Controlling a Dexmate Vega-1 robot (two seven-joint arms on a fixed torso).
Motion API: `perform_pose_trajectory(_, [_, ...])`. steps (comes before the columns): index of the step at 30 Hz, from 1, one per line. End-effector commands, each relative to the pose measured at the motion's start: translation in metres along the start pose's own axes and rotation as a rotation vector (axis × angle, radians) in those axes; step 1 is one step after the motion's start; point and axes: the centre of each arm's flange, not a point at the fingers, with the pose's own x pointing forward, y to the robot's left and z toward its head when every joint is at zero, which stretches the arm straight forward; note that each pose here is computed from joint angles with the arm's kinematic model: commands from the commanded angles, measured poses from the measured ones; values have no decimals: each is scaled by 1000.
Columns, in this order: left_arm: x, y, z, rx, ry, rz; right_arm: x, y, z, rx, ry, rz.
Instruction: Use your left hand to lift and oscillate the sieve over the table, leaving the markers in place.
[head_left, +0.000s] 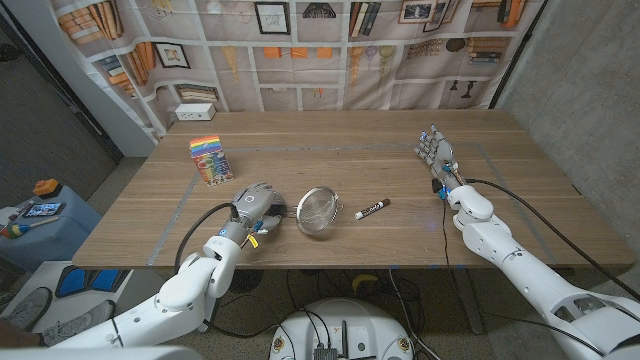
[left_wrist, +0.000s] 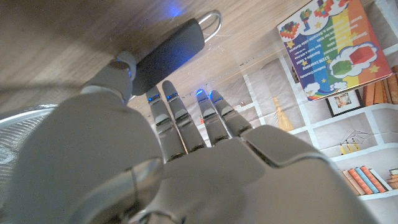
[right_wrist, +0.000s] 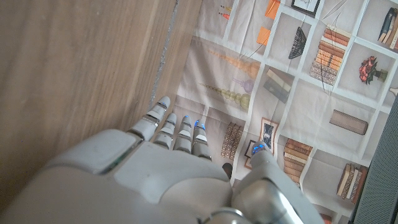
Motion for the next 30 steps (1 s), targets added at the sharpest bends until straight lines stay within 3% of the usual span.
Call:
perform_pose_trajectory(1, [-1, 0, 3, -9, 10, 10, 0, -1, -1, 2, 2, 0])
perform_pose_trajectory(30, [0, -5, 9, -11, 24, 8, 3, -2, -3, 5, 13, 8])
